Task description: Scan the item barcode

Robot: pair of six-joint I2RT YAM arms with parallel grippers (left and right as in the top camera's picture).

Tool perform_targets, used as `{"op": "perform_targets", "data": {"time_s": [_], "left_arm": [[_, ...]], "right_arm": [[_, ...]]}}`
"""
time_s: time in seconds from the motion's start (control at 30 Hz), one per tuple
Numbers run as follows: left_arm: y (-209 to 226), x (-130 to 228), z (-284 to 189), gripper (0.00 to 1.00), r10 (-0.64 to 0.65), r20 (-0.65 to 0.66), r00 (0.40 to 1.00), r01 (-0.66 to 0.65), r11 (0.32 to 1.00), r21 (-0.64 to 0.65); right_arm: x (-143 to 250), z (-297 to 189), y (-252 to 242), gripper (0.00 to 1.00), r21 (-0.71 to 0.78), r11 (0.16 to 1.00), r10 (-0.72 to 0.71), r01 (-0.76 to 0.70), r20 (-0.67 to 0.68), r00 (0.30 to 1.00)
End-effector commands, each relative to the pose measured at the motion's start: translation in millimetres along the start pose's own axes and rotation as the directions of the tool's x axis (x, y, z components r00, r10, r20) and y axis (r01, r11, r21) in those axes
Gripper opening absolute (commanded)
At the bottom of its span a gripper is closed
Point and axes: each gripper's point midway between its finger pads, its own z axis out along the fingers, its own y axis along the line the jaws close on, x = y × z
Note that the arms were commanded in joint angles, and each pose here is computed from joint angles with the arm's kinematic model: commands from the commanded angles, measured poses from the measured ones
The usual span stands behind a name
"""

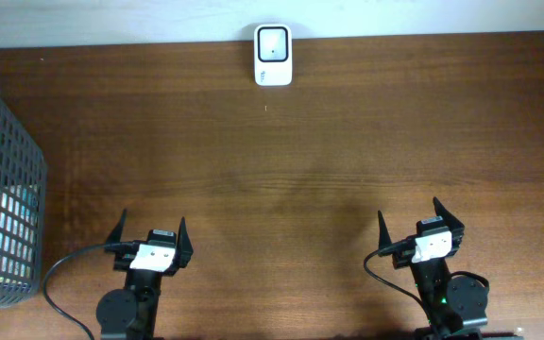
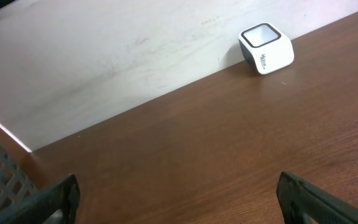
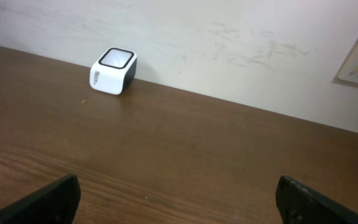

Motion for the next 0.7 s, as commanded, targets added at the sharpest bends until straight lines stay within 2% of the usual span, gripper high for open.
{"op": "perform_targets", "data": {"time_s": [0.0,0.4,0.67], "left_arm": [[1,2,0,0.99,0.008,0.0,1.0,-0.008,1.0,-0.009],[-7,-9,-1,0.99,-0.018,0.047,0.999,0.016,0.999,0.046],[8,-46,-7,0.99,-0.056,0.094,0.994,0.053,0.998,0.031]], "right_arm": [[2,0,2,0.99,-0.009,1.0,0.004,-0.004,-0.001,1.0],[2,0,2,0.99,-0.009,1.0,0.004,-0.004,-0.001,1.0],[2,0,2,0.99,-0.009,1.0,0.004,-0.004,0.0,1.0]]}}
